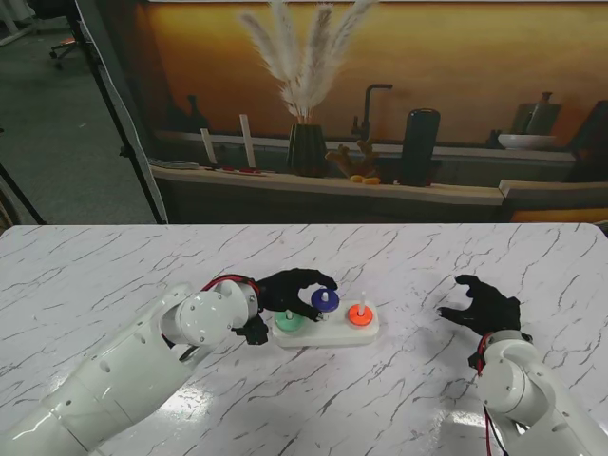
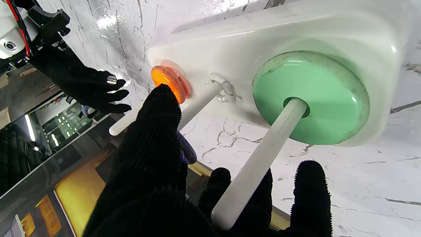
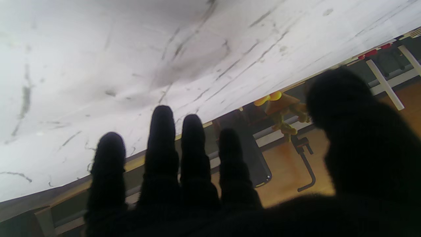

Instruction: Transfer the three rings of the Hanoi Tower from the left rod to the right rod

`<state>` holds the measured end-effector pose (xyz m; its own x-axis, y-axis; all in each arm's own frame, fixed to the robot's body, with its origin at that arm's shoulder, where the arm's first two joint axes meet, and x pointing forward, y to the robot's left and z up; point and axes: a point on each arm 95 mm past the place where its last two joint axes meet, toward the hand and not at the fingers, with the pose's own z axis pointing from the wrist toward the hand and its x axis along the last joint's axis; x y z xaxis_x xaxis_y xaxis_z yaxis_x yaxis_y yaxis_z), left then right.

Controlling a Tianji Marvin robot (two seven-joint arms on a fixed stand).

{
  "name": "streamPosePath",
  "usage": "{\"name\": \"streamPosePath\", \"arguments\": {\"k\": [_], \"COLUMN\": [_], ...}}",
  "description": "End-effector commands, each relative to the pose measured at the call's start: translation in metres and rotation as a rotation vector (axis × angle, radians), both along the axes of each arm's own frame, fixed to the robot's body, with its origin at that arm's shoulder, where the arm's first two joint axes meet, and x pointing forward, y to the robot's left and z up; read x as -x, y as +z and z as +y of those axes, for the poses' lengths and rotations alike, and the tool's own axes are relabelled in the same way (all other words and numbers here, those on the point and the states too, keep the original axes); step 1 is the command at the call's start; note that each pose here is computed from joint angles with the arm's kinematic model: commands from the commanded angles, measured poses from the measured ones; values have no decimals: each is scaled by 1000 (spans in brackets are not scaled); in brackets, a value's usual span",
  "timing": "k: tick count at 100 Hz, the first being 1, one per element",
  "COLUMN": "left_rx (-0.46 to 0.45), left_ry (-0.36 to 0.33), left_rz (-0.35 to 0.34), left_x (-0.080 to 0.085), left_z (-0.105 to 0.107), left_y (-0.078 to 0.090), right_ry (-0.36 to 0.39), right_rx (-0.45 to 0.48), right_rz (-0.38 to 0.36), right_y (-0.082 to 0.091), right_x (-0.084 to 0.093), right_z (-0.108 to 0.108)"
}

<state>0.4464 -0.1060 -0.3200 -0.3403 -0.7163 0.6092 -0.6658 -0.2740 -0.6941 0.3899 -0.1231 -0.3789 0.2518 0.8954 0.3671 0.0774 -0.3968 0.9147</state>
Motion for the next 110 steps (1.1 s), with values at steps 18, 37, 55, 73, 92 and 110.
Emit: {"name": "streamPosePath", "arguments": {"k": [18,37,55,73,92,110], "left_rx": [-2,-8,-20,-30,15,50], "left_ry": [-70,-95,-112,-117,-72,14], "left_rz": [35,59,83,76,10,-108], "left_x": [2,2,2,2,5,5], "left_z": [-2,0,1,2,6,20], "left_y": [-3,-2,0,0,5,14], "right_ry": [1,2,4,5,23,67], "right_rx": [-6,-5,-5,-4,-7,-20], "right_rz": [7,6,3,3,1,-2], "right_y": [-3,-3,-4,-3,-3,-2], "right_x": [3,3,2,2,1,-1], "right_z": [3,4,4,4,6,14]}}
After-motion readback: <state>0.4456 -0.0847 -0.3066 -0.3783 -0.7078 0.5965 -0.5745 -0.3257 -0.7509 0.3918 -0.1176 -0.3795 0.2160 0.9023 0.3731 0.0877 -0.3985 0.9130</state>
